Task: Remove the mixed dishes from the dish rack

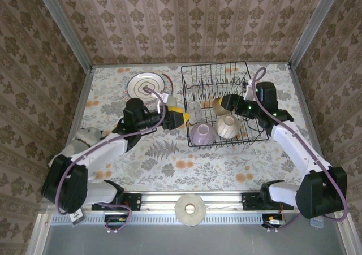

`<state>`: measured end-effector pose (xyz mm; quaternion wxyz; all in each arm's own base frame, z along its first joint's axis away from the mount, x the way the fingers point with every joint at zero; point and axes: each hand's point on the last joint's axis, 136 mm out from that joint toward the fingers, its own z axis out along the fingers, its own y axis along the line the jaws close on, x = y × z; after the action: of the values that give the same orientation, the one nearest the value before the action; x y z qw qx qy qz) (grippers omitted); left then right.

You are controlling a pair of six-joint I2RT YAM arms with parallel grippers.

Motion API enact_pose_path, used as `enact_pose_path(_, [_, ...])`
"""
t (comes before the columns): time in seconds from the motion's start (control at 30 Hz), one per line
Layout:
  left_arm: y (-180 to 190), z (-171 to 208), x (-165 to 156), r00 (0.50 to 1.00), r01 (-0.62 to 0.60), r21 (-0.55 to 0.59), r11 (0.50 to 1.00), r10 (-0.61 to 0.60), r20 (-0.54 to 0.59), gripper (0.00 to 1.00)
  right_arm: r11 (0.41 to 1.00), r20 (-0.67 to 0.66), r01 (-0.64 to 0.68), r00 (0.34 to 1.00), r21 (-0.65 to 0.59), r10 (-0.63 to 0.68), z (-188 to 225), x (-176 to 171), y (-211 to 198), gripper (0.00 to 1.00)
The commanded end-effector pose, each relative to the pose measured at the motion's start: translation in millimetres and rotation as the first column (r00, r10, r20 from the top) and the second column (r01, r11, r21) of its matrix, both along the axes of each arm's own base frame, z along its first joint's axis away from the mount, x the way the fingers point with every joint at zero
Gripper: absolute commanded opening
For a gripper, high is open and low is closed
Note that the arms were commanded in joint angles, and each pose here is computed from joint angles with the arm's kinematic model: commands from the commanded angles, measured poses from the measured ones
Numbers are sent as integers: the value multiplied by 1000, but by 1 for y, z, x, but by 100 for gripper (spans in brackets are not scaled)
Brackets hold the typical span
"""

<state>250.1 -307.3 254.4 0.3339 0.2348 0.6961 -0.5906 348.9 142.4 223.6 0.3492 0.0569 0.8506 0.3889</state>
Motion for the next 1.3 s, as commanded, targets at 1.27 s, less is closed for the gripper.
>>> enact_pose_path(1.27, [-74, 67, -3, 952, 306, -283, 909, -291, 93, 73, 882, 182, -235, 968, 409, 174, 37, -25, 44, 40])
